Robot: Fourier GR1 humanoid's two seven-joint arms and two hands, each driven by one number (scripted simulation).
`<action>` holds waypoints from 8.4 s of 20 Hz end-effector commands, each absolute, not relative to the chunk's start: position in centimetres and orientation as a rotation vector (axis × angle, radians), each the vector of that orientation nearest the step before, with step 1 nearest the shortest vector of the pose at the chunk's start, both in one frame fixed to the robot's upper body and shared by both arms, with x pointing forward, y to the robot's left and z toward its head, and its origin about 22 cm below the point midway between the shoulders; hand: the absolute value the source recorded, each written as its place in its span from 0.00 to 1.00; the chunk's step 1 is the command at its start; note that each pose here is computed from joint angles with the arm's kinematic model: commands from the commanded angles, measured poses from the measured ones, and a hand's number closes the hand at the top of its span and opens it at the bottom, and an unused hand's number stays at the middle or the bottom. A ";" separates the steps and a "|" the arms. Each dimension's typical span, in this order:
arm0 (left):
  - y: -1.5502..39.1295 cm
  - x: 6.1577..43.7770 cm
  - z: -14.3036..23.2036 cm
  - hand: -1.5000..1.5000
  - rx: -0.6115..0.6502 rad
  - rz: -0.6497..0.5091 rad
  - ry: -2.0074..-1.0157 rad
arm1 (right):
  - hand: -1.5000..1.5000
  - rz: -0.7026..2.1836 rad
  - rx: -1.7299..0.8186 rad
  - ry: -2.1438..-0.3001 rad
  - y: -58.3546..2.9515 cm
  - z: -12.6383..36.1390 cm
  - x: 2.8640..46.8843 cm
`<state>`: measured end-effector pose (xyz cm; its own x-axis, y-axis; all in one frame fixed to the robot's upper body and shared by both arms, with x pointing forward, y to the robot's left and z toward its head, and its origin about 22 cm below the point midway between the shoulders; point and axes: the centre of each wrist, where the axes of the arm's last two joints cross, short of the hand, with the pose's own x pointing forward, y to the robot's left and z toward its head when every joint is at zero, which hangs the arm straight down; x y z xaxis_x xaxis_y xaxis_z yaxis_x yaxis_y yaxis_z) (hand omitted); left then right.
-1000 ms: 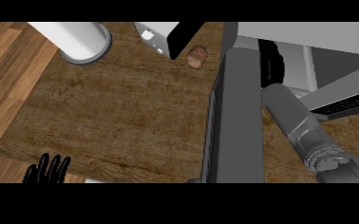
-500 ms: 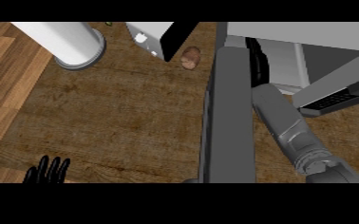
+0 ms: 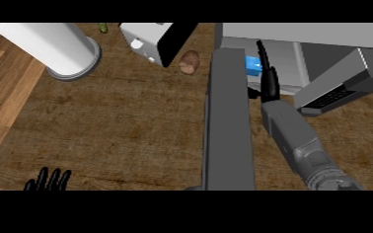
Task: Pick up the milk, place it into the microwave and close the microwave
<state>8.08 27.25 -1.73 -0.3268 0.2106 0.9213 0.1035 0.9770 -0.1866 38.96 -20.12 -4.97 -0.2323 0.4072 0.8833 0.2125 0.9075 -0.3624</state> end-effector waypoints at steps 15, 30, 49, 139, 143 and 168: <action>26.0 5.7 0.7 0.00 -0.210 0.104 -1.855 | 0.00 0.072 -0.151 -1.853 -22.9 -13.8 30.1; 25.5 7.2 -3.6 0.00 -0.354 -0.047 -1.747 | 0.00 0.033 -0.150 -1.845 -29.2 -16.4 23.5; 14.4 17.8 -3.9 1.00 -0.297 -0.347 -1.735 | 0.00 -0.119 -0.243 -1.825 -41.1 -13.3 15.5; -2.4 36.9 10.1 1.00 -0.159 -0.488 -1.874 | 1.00 0.758 0.750 -2.042 -32.7 11.0 32.0; -2.2 36.9 9.8 1.00 -0.143 -0.472 -1.867 | 1.00 0.812 0.792 -2.029 -31.4 11.8 31.7; -0.8 37.2 8.0 1.00 -0.045 -0.251 -1.719 | 1.00 1.021 0.954 -1.775 -27.2 11.4 28.0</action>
